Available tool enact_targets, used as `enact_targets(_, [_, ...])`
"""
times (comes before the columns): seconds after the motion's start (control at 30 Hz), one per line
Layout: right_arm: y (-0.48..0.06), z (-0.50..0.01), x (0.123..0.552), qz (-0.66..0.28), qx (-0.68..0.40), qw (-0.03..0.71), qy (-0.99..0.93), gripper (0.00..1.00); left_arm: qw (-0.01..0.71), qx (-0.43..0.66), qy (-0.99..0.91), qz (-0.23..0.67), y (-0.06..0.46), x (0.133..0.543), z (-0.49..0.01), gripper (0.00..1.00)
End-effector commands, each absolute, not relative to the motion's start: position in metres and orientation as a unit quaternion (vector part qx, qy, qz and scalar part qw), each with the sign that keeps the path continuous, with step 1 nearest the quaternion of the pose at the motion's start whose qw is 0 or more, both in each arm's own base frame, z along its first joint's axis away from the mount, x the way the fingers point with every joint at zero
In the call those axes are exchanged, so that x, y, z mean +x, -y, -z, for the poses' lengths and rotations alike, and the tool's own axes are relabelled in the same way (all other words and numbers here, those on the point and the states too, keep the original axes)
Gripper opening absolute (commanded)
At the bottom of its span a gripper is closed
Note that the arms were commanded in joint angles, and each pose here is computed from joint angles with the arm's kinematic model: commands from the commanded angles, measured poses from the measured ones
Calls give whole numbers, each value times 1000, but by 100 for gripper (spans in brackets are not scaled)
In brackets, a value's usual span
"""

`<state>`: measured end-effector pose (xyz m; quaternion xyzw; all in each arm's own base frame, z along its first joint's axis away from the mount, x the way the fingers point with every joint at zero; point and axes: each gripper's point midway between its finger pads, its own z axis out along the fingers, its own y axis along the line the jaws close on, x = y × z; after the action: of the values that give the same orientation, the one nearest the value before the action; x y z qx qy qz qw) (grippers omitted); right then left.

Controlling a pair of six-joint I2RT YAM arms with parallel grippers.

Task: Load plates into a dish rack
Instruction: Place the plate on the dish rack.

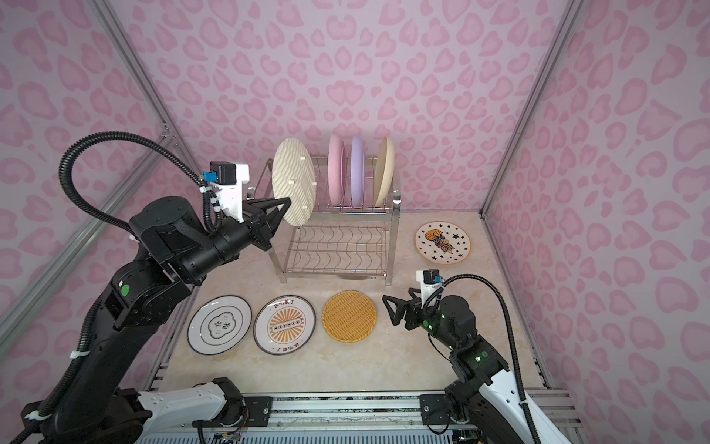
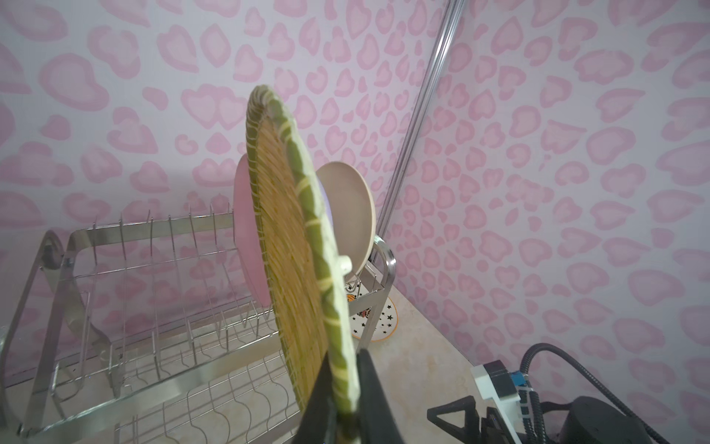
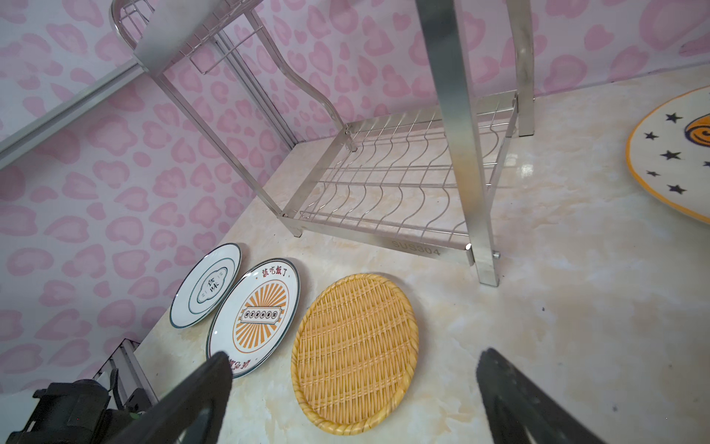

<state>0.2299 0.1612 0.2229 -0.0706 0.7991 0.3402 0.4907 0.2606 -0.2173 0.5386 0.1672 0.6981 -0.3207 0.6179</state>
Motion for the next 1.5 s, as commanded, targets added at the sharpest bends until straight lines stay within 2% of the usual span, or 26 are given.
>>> enact_targets(0.0, [-164, -223, 230, -355, -65, 487, -795, 100, 635, 198, -659, 352, 222, 262, -567, 4])
enact_targets(0.3, [-163, -207, 227, -367, -44, 475, -799, 100, 627, 204, -669, 342, 220, 334, -569, 4])
enact_targets(0.57, [-161, -205, 228, -361, -40, 472, -804, 100, 589, 213, -699, 346, 231, 385, -538, 4])
enact_targets(0.97, [-162, -203, 230, -360, -33, 468, -806, 100, 565, 190, -734, 326, 236, 420, -502, 4])
enact_targets(1.47, [-162, -196, 230, -369, -21, 462, -806, 100, 532, 168, -770, 310, 247, 443, -466, 4])
